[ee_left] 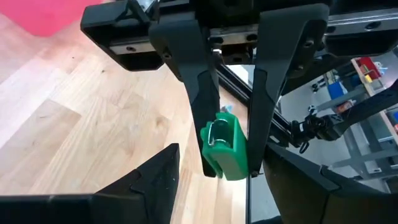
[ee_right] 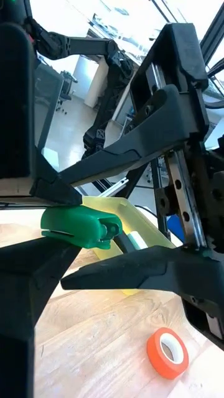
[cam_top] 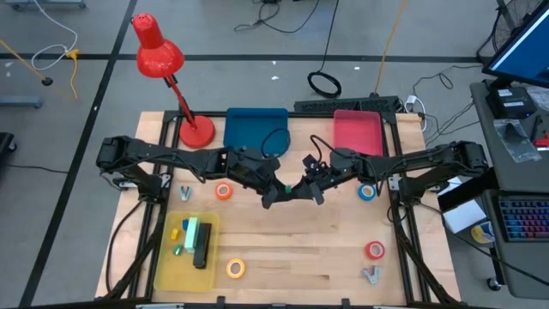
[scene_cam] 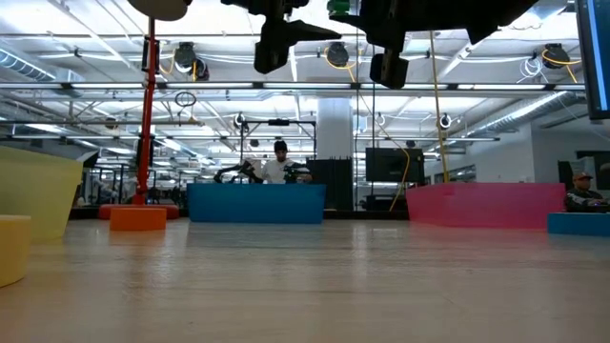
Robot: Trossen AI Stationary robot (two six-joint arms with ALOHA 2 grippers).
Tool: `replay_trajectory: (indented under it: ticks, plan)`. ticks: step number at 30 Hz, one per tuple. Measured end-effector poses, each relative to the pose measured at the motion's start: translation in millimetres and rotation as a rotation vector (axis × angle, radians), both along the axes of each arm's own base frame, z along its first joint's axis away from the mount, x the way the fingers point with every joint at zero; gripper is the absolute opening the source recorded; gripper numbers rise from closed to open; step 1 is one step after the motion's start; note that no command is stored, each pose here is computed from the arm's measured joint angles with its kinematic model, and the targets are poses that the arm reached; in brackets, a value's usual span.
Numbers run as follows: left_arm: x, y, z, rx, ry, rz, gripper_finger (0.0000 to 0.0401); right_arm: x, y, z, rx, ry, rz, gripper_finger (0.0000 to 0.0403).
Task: Pick and place Stapler, Stapler remover, tape
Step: Put the green stapler into the yellow bin
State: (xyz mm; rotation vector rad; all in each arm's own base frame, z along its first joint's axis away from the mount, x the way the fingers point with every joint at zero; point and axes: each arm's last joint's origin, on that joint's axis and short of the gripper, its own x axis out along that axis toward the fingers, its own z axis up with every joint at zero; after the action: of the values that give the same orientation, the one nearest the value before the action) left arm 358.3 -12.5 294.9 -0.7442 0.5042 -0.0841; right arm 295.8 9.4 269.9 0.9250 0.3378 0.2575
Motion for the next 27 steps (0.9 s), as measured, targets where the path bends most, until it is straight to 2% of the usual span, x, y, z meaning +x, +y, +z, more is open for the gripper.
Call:
replay_trajectory:
  ticks: [8, 16, 27]
  plan:
    - [-2.7, 10.6, 9.7, 0.014, -0.058, 0.006, 0.0227, -0.4, 0.2, -1.7, -0.001, 0.018, 0.002, 0.0059]
    - [-7.1, 11.8, 7.4, 0.015, -0.007, 0.000, 0.0227, -0.4, 0.2, -2.0, 0.000, 0.021, 0.003, 0.0059]
    - [-6.2, 12.2, 10.3, 0.023, -0.039, 0.007, 0.0227, -0.4, 0.2, -1.8, 0.001, 0.019, 0.001, 0.0059]
